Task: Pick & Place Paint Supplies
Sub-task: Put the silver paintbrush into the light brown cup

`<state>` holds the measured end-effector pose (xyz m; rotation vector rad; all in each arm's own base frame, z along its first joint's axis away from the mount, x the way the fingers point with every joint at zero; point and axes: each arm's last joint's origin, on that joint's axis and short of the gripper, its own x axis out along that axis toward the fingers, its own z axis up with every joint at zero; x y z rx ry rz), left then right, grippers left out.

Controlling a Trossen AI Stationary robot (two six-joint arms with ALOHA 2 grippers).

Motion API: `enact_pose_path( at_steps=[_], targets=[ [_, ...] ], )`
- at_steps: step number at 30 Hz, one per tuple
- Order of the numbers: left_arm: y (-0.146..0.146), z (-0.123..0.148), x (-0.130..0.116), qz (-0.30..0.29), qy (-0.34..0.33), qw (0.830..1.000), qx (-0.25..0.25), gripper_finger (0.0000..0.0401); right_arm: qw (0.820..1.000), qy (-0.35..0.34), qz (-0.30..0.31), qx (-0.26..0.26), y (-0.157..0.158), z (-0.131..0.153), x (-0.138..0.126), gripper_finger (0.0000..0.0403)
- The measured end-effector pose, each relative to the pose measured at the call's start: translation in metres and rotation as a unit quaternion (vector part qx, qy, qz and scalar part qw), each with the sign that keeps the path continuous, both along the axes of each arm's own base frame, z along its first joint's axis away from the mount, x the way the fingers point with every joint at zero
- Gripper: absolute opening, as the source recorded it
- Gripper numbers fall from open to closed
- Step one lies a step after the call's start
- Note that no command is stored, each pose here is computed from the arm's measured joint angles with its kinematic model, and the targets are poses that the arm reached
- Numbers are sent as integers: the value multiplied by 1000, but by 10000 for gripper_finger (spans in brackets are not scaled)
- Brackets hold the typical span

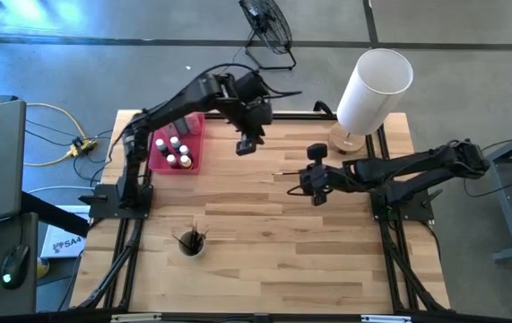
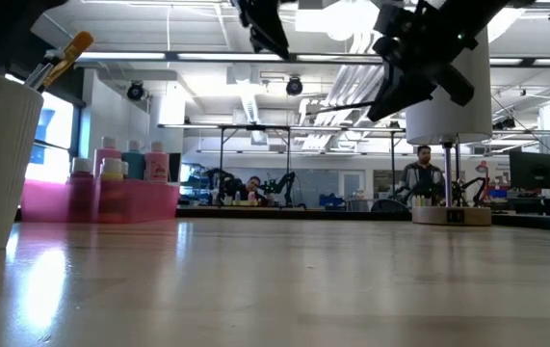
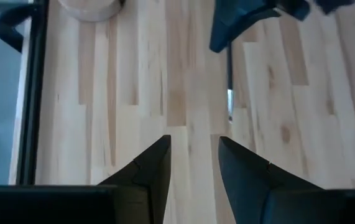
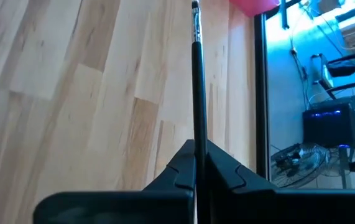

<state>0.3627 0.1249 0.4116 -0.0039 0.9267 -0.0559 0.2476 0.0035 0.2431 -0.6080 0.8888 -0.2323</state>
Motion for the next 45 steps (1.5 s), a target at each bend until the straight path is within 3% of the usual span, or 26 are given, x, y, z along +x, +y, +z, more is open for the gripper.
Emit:
enact_pose_path(
  at_steps=[4,7,14,18,23,26,29,31,34,45],
  targets=[
    [-17,6,-19,-8,-4,1000,10,132,1000,-16,-12,8,6,2,-2,4],
    [-32,-1,-34,22,-28,999,33,132,999,-33,-23,24,10,4,-3,4],
    [-70,-50,-93,92,-161,982,31,132,993,-88,-31,68,18,10,1,4],
    [-86,-65,-131,125,-270,954,34,132,975,-166,-18,145,17,20,11,4],
    [-100,-76,-182,175,-369,912,36,132,931,-287,-20,224,14,39,22,4],
    [-108,-81,-213,190,-422,886,36,132,912,-329,-12,246,15,46,25,4],
    [-113,-87,-236,198,-485,851,21,132,905,-343,-12,251,15,48,26,4],
    [-114,-91,-247,192,-517,834,13,132,899,-358,-17,252,14,51,27,4],
    [-114,-95,-259,192,-539,820,5,132,889,-379,-19,255,12,55,28,4],
    [-115,-98,-263,196,-540,819,-7,132,861,-436,-26,262,23,57,38,4]
  ],
)
